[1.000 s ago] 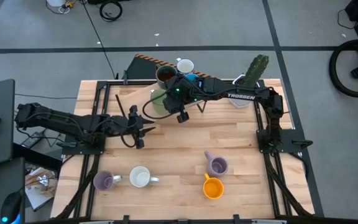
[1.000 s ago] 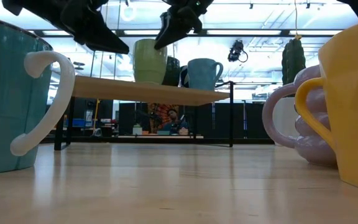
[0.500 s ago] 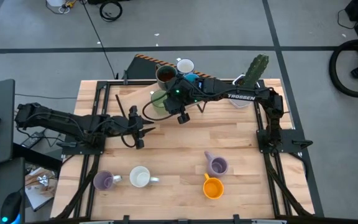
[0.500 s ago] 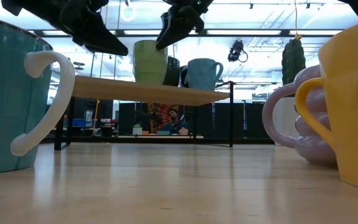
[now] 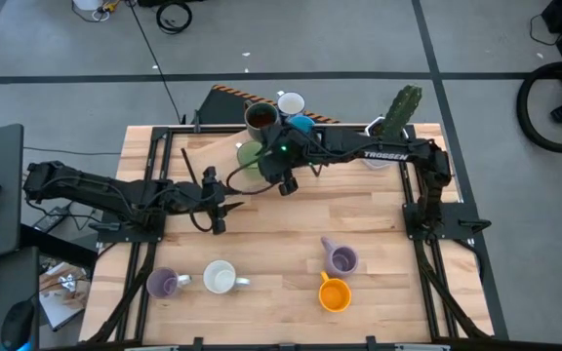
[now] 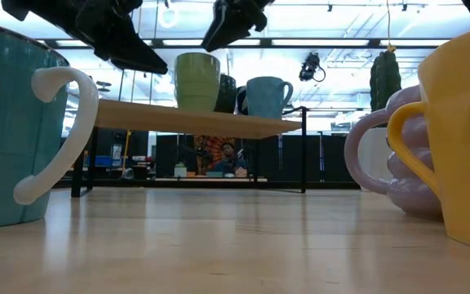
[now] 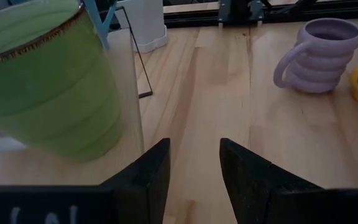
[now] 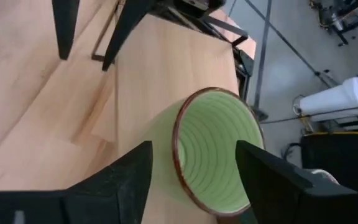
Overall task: Place coffee mugs
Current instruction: Put the stripe green mug on the shelf
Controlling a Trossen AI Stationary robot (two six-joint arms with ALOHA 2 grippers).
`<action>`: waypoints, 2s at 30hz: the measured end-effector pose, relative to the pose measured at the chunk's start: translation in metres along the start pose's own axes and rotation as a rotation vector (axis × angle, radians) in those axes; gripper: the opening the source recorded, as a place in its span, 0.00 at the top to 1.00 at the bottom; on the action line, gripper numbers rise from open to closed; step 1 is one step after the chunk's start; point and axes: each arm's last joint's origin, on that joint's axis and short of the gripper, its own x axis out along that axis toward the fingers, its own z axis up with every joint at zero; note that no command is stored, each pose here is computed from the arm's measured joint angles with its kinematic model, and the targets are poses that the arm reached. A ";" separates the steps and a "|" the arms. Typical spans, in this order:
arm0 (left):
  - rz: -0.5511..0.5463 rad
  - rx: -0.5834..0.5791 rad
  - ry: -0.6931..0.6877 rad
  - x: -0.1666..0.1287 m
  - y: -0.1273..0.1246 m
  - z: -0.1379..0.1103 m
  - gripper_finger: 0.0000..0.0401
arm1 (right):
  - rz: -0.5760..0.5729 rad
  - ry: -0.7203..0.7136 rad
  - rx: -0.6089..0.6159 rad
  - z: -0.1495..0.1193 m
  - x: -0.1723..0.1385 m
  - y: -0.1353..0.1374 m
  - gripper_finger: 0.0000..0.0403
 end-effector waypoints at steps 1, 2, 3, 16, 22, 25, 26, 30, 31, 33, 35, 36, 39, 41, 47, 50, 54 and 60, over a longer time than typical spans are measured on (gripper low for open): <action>0.000 0.000 0.001 0.000 0.000 0.000 0.64 | -0.007 0.025 -0.009 0.001 -0.002 0.003 0.41; 0.000 0.000 0.001 0.000 0.000 0.000 0.64 | -0.034 0.050 -0.016 0.003 -0.006 0.006 0.41; 0.000 0.001 0.004 0.000 0.000 0.000 0.64 | -0.073 0.078 -0.016 0.006 -0.010 0.009 0.41; -0.001 0.010 0.076 0.000 0.000 -0.008 0.64 | -0.062 0.293 0.250 -0.007 -0.008 0.055 0.46; -0.070 0.044 0.095 0.000 -0.002 -0.009 0.64 | -0.145 0.193 0.275 -0.019 0.002 0.080 0.49; -0.073 0.093 0.097 -0.001 -0.002 -0.010 0.64 | -0.185 0.075 0.320 -0.027 0.000 0.087 0.50; -0.072 0.101 0.095 -0.001 -0.002 -0.010 0.64 | -0.201 0.035 0.336 -0.031 0.000 0.089 0.50; -0.071 0.108 0.086 -0.001 -0.002 -0.009 0.64 | -0.270 -0.104 0.401 -0.044 0.003 0.098 0.51; -0.070 0.096 0.082 0.000 -0.002 -0.008 0.64 | -0.289 -0.138 0.421 -0.047 0.004 0.100 0.51; -0.070 0.081 0.075 0.000 -0.002 -0.008 0.64 | -0.315 -0.194 0.473 -0.052 0.008 0.102 0.51; -0.069 0.068 0.074 0.000 -0.002 -0.007 0.64 | -0.324 -0.211 0.498 -0.057 0.012 0.104 0.51; -0.068 0.064 0.075 0.000 -0.002 -0.008 0.64 | -0.328 -0.209 0.505 -0.060 0.013 0.104 0.51; -0.069 0.056 0.075 0.000 -0.002 -0.008 0.64 | -0.343 -0.226 0.542 -0.063 0.015 0.102 0.51; -0.068 0.047 0.074 0.000 -0.002 -0.007 0.64 | -0.351 -0.242 0.569 -0.065 0.016 0.101 0.51; -0.066 0.023 0.045 0.000 -0.002 -0.004 0.64 | -0.350 -0.296 0.585 -0.065 0.027 0.103 0.51; -0.067 0.018 0.032 0.000 -0.002 -0.003 0.64 | -0.359 -0.296 0.583 -0.067 0.035 0.105 0.51; -0.066 0.018 0.033 0.000 -0.002 -0.003 0.64 | -0.368 -0.311 0.590 -0.068 0.042 0.104 0.51; -0.051 0.012 0.034 0.000 -0.001 -0.003 0.64 | -0.366 -0.341 0.602 -0.071 0.049 0.099 0.51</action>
